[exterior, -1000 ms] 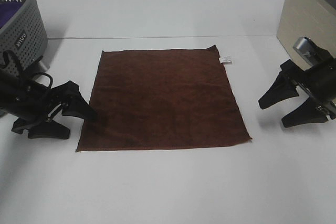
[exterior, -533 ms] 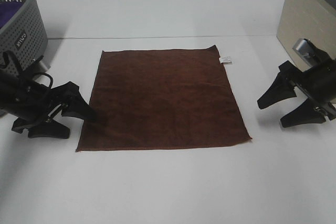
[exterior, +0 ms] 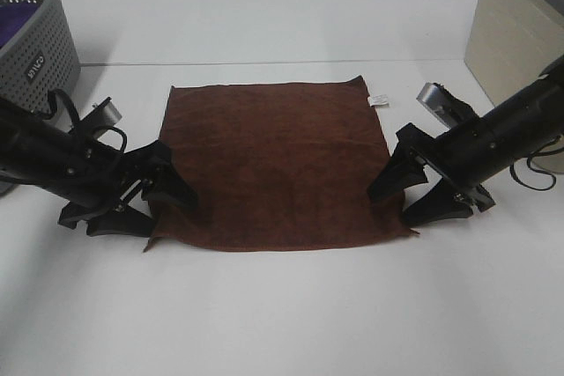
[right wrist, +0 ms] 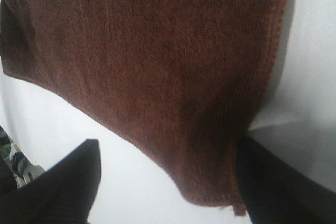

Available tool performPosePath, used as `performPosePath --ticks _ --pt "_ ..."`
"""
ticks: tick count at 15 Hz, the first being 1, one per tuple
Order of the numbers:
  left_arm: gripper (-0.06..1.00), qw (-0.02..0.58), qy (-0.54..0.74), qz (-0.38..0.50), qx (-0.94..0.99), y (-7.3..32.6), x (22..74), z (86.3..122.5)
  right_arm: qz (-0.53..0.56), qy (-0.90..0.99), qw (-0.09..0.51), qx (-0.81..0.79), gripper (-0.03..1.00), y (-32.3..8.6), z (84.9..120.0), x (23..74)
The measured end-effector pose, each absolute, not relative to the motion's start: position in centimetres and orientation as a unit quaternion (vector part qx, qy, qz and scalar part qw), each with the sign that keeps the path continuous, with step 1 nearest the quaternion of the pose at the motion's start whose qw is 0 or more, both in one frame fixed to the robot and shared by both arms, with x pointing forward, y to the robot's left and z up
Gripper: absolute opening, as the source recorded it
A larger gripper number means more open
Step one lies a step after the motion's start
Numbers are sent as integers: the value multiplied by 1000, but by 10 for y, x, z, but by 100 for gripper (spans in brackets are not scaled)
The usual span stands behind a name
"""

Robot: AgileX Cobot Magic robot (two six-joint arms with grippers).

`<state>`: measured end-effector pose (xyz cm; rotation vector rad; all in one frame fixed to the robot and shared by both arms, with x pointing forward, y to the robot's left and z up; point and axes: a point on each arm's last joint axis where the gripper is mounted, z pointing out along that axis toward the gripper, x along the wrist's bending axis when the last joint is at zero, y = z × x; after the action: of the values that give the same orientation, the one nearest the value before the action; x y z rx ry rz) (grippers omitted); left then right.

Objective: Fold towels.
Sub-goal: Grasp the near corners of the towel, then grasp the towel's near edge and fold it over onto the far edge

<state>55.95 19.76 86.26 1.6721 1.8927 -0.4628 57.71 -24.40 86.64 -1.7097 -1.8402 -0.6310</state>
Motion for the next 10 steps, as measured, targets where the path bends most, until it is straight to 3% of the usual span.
performPosePath --ticks 2,3,4,5,10 --pt "50 277 710 -173 624 198 560 858 -233 -682 264 -640 51 -243 862 579" --pt "31 272 709 -168 628 199 559 855 -230 -684 260 -641 35 -244 860 579" --pt "12 267 707 -165 634 200 559 854 -228 -685 258 -642 11 -244 859 579" --pt "1 266 706 -165 636 200 559 854 -227 -683 259 -644 2 -244 859 579" --pt "0 251 679 -167 670 201 553 859 -208 -684 277 -642 0 -244 869 573"
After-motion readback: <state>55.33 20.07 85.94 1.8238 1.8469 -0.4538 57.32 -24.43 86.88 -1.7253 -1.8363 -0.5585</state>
